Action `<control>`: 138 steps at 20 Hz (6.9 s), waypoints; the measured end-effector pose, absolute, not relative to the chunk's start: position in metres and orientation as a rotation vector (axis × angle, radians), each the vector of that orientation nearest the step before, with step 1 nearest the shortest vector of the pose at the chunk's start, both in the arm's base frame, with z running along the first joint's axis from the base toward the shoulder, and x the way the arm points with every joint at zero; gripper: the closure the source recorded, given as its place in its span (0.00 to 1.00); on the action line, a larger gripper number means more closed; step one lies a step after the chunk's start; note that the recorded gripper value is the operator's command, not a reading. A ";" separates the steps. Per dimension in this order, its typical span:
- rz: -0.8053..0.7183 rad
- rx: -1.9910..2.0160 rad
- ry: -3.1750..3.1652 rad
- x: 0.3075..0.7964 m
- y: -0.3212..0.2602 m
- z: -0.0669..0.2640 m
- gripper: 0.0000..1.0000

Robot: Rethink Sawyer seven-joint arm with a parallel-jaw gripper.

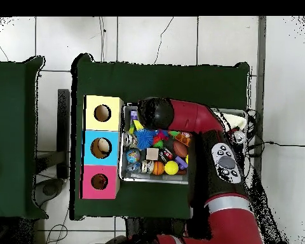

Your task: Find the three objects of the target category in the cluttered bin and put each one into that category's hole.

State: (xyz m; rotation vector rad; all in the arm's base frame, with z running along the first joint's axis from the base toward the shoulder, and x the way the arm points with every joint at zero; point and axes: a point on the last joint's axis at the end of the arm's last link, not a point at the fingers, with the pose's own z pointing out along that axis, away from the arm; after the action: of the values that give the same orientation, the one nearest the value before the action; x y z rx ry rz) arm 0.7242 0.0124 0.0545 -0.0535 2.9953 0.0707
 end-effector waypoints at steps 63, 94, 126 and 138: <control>0.066 0.038 3.135 0.693 -0.018 -0.023 1.00; 0.213 0.180 3.203 0.694 -0.074 -0.034 1.00; -0.161 0.114 3.255 0.690 -0.220 0.065 1.00; -0.126 0.043 3.282 0.681 -0.179 0.071 1.00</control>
State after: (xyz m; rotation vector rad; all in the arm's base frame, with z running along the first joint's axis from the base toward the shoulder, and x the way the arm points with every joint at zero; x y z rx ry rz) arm 0.6812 -0.1791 0.0712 0.0433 3.2820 -0.1262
